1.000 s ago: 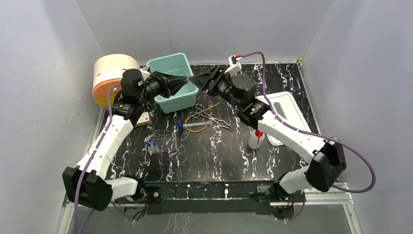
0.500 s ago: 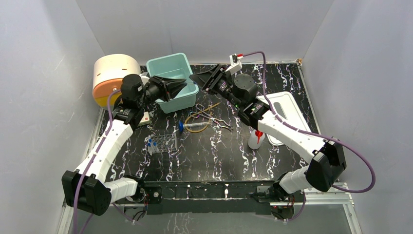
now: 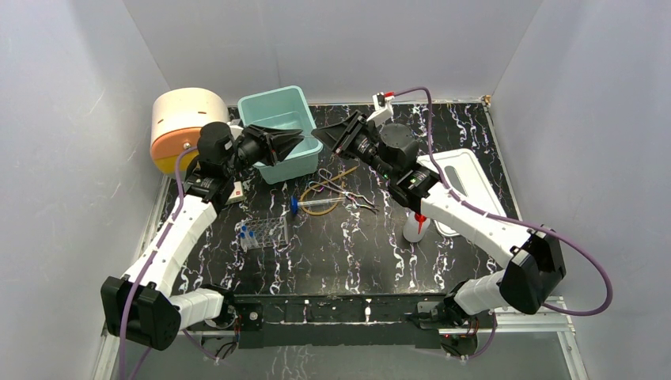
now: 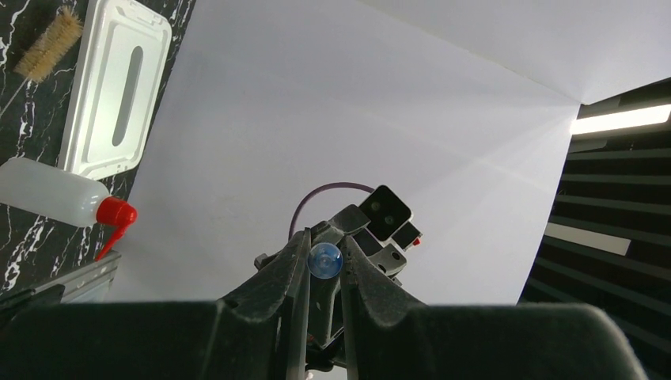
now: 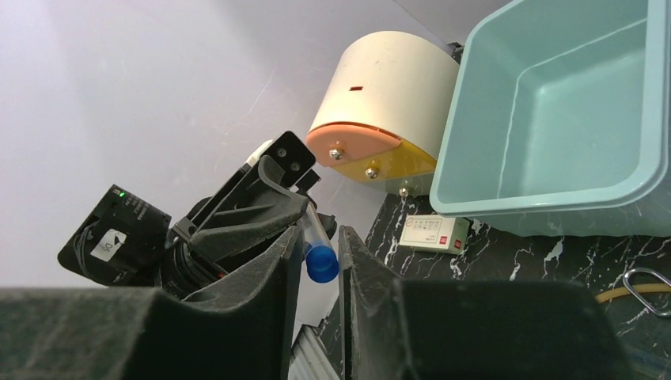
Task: Organize the chemistry lab equipment
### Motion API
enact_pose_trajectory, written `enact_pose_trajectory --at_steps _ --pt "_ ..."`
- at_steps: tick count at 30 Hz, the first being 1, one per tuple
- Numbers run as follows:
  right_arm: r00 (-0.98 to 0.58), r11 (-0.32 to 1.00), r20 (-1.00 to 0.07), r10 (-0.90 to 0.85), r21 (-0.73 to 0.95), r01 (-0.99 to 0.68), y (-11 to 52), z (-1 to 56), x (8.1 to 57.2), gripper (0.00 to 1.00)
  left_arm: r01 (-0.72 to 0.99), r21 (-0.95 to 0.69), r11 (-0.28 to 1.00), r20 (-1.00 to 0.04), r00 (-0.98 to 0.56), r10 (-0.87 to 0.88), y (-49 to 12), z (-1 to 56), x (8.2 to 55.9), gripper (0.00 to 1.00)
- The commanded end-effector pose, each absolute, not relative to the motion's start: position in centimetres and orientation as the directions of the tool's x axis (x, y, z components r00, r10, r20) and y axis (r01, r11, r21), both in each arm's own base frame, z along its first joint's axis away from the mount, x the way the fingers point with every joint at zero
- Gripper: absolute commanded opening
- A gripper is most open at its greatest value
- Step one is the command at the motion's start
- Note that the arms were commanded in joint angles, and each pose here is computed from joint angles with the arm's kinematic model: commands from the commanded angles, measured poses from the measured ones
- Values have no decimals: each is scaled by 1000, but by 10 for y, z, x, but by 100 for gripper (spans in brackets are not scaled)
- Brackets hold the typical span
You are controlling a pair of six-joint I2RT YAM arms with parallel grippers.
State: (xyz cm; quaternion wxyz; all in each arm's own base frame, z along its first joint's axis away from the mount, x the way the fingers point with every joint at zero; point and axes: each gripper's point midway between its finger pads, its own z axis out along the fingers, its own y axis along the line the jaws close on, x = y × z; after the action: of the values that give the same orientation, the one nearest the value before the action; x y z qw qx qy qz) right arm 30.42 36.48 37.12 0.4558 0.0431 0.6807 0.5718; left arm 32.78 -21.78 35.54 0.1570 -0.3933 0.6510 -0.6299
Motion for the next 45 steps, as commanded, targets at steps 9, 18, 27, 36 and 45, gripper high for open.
enact_pose_trajectory --at_steps 9,18,27,36,45 --pt "-513 332 -616 598 772 -542 357 408 299 23 -262 -960 -102 256 -662 -705 -215 367 319 23" --pt "-487 529 -747 453 665 -527 350 374 307 25 -231 -969 85 92 -662 -744 -195 344 314 82" --pt "-594 673 -804 27 454 -584 365 296 301 26 -353 -724 592 -399 -486 -778 -97 311 291 88" --pt "-437 567 -832 -342 188 -802 447 251 244 26 -336 -543 770 -737 -249 -628 -29 411 293 90" --pt "-325 443 -818 -474 97 -891 520 229 204 26 -291 -492 820 -827 -137 -545 -13 474 291 96"
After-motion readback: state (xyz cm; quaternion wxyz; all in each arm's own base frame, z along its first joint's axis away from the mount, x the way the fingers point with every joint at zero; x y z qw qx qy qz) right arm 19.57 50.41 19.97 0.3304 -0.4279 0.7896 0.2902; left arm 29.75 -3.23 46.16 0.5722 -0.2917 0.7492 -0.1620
